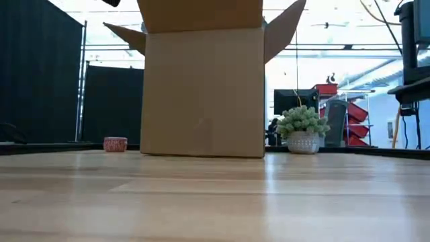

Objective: Wrap mug
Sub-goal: Put the wrapped orange cup into the box

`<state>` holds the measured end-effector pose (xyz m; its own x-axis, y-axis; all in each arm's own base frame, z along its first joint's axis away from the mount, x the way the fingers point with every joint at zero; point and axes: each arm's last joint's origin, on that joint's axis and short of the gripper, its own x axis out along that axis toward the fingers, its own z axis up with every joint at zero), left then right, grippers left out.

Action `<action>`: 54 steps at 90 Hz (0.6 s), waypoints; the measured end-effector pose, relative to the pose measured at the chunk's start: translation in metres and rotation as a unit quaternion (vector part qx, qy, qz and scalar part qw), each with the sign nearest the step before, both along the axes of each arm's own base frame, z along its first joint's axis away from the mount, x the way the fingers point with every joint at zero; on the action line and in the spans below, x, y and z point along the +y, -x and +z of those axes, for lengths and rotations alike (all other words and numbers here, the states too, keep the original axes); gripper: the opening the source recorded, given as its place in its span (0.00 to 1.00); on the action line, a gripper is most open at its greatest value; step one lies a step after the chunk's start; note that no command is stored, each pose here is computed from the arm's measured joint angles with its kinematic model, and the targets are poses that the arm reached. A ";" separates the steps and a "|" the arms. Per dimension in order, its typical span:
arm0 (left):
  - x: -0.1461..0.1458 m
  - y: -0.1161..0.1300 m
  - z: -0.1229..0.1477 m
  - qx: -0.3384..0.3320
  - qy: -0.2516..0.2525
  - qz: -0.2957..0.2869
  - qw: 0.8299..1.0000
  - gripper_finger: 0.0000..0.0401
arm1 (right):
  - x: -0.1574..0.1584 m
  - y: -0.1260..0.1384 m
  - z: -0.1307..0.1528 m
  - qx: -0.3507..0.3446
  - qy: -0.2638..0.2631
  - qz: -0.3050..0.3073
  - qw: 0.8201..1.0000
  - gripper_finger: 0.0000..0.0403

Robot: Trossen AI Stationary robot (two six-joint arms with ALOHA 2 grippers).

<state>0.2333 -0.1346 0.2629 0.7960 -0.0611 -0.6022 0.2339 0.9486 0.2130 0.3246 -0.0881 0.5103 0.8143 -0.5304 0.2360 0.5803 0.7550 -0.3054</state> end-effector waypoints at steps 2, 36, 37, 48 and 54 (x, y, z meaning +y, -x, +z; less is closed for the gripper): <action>0.002 -0.001 -0.001 0.003 -0.001 0.004 1.000 0.00 | -0.010 -0.004 -0.003 0.015 -0.007 -0.012 1.000 0.08; 0.029 -0.012 -0.003 0.018 -0.011 0.058 0.998 0.00 | -0.104 -0.062 -0.135 0.397 -0.184 -0.037 0.898 0.08; 0.030 -0.012 -0.003 0.019 -0.012 0.059 0.998 0.00 | -0.105 -0.063 -0.140 0.408 -0.187 -0.036 0.893 0.08; 0.039 -0.016 -0.003 0.019 -0.017 0.073 0.997 0.00 | -0.113 -0.081 -0.196 0.495 -0.230 -0.011 0.838 0.08; 0.042 -0.017 -0.003 0.019 -0.017 0.079 0.997 0.00 | -0.116 -0.088 -0.216 0.518 -0.240 -0.009 0.821 0.08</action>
